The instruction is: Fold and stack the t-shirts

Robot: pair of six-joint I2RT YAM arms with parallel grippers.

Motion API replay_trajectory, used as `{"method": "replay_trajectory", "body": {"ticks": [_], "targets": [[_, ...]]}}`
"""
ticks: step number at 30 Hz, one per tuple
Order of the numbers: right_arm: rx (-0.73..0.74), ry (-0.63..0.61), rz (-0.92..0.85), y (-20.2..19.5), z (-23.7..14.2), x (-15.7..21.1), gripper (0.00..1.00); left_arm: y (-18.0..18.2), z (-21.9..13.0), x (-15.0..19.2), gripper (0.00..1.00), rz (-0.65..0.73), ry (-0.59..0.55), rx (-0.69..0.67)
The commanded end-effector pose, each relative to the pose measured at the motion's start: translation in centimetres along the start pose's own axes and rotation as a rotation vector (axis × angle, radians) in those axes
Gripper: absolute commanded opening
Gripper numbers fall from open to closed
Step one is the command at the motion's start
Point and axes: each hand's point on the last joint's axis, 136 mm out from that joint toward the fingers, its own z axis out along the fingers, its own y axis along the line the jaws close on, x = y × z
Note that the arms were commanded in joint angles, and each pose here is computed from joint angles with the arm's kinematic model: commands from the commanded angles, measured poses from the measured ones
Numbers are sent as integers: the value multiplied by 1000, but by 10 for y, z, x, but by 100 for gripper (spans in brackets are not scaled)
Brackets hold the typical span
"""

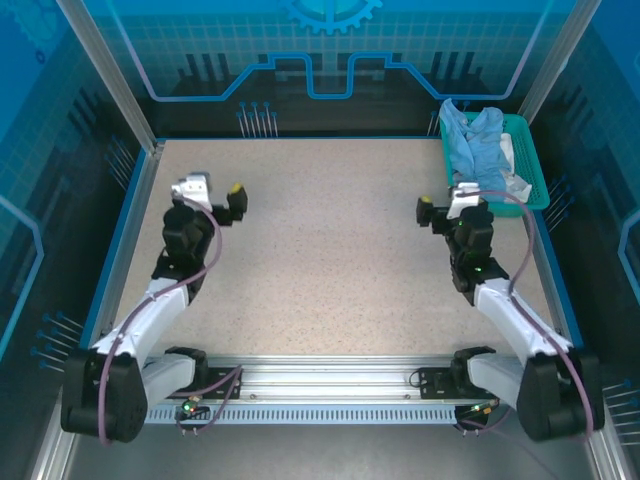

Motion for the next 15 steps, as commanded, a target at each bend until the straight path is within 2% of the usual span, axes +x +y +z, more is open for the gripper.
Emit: {"method": "replay_trajectory", "body": {"ticks": [1,5,8,9,12,15], "targets": [[145,140,226,-32,-17,5,100,-4,-1,-42,99,-89,35,-19],[178,225,420,-56,-21,-5,100,5,0,-65,99,-252,71,-71],[50,158,548,-61,-10,-23,100,10,-3,-47,99,-381,109,-63],[54,136,584,-67,-6,-29,100,9,-4,-37,99,-422,115,-53],[141,133,560,-84,11,-48,100,6,-3,-4,99,-477,159,-30],[290,252,487,-103,36,-43,100,-3,7,4,99,-509,242,-5]]}}
